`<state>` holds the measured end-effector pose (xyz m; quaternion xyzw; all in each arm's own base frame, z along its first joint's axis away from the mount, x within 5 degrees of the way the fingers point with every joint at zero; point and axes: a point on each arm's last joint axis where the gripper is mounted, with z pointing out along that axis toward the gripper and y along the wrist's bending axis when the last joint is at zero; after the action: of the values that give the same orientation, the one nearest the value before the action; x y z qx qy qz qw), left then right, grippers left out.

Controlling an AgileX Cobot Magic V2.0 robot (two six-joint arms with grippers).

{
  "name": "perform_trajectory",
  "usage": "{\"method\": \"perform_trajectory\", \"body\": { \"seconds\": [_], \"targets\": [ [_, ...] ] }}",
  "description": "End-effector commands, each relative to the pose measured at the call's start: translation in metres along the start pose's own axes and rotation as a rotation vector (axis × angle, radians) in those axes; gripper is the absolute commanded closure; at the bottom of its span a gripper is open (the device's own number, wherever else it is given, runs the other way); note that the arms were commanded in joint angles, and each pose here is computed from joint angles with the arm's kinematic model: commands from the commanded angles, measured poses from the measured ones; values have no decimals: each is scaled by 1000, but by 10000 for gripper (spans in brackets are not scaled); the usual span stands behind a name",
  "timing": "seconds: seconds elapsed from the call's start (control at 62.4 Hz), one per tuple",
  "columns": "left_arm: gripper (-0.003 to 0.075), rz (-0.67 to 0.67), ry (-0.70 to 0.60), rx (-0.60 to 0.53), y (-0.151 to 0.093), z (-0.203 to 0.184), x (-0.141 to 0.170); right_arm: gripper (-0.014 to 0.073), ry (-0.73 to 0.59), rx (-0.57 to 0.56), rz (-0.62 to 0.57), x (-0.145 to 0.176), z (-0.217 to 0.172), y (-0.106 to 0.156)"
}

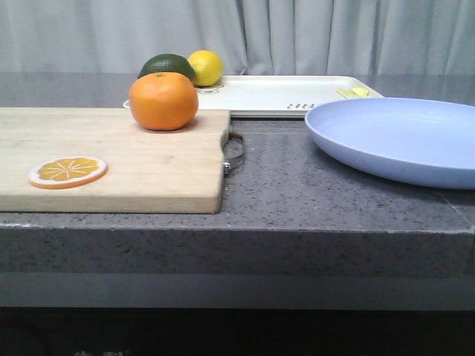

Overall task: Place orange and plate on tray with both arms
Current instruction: 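Lower the left gripper over the orange on the cutting board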

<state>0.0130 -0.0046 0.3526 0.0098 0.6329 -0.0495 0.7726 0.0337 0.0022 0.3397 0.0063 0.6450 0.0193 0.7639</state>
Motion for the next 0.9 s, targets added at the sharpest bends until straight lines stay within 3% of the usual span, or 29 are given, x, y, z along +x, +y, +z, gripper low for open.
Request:
{"method": "perform_trajectory", "body": {
  "seconds": [0.0, 0.144, 0.336, 0.705, 0.785, 0.881],
  "targets": [
    [738, -14, -5, 5, -2, 9, -28, 663, -16, 6, -17, -28, 10, 0],
    [738, -14, 141, 15, -4, 29, -48, 663, 138, -1, -22, -41, 30, 1],
    [738, -20, 244, 14, -3, 52, -43, 663, 372, -6, -17, -23, 55, 1],
    [734, -26, 377, 6, 0, 76, -19, 651, 542, -5, -11, 0, 82, -1],
    [673, -18, 389, 7, 0, 79, -18, 543, 554, -5, -10, 1, 84, -1],
    [506, -19, 399, 6, 0, 82, -16, 270, 556, -5, -10, 2, 85, -1]
  ]
}}
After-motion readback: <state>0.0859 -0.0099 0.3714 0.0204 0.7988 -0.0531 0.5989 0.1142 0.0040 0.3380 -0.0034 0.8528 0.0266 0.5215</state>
